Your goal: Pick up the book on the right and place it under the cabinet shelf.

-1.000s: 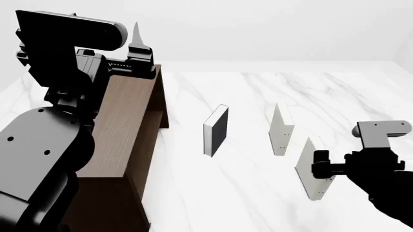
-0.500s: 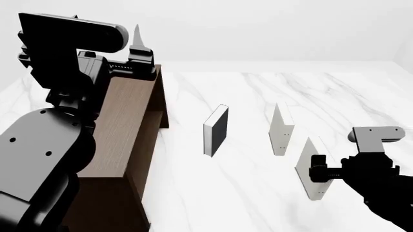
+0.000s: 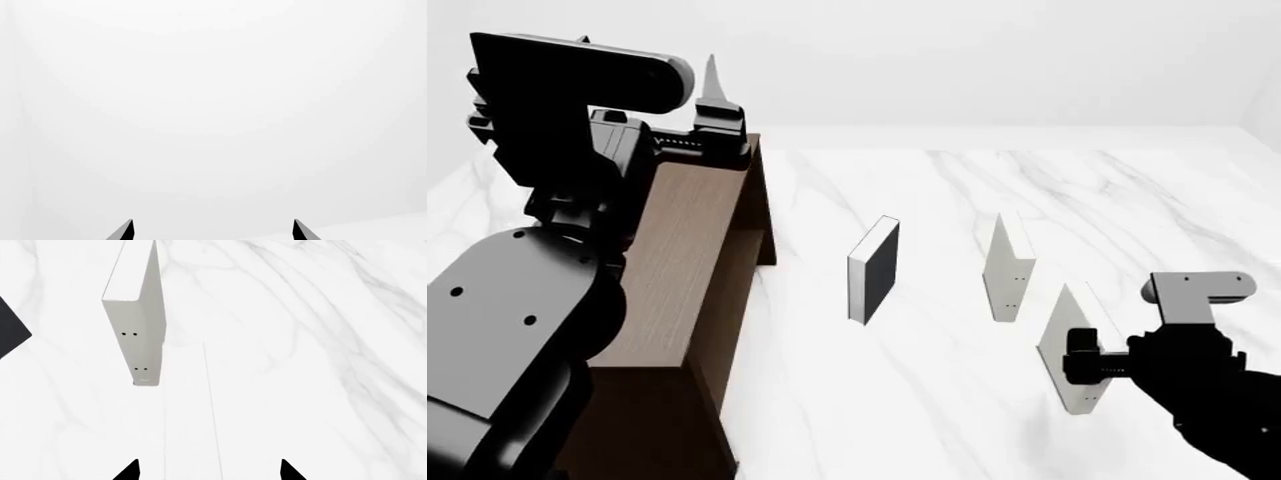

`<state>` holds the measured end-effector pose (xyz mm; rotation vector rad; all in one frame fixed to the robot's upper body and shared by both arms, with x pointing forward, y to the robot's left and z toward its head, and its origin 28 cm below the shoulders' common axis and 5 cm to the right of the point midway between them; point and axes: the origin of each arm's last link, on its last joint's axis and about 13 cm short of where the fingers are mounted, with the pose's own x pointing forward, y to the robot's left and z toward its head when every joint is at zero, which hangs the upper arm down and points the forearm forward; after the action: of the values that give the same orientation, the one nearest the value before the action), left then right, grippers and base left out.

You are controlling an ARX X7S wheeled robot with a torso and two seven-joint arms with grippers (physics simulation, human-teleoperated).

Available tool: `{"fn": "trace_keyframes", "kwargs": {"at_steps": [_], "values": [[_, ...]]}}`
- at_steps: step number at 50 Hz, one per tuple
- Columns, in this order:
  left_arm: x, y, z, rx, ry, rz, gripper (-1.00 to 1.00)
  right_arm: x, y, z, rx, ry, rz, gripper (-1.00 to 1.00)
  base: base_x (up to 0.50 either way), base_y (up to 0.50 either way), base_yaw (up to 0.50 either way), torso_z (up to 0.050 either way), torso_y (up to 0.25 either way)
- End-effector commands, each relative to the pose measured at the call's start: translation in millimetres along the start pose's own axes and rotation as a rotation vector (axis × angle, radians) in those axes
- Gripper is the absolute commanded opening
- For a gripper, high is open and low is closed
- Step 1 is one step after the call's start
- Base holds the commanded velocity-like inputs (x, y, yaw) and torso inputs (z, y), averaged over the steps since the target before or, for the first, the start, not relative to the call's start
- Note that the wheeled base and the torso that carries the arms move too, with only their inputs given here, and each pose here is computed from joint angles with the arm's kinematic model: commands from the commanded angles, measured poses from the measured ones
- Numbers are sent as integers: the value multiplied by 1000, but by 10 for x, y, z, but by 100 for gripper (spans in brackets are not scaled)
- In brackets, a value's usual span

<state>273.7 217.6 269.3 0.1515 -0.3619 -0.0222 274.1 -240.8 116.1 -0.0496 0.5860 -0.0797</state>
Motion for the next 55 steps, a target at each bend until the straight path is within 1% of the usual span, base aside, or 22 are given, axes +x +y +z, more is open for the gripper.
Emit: {"fn": "trace_keyframes", "kwargs": {"at_steps": [1, 55], "values": [[-2, 0, -4, 0, 1, 0, 100, 24, 5, -34, 2, 8, 0, 100, 0, 0, 0, 0, 0], [-12, 1, -29, 2, 8, 1, 100, 146, 30, -217, 9, 49, 6, 100, 0, 0, 0, 0, 0]]}}
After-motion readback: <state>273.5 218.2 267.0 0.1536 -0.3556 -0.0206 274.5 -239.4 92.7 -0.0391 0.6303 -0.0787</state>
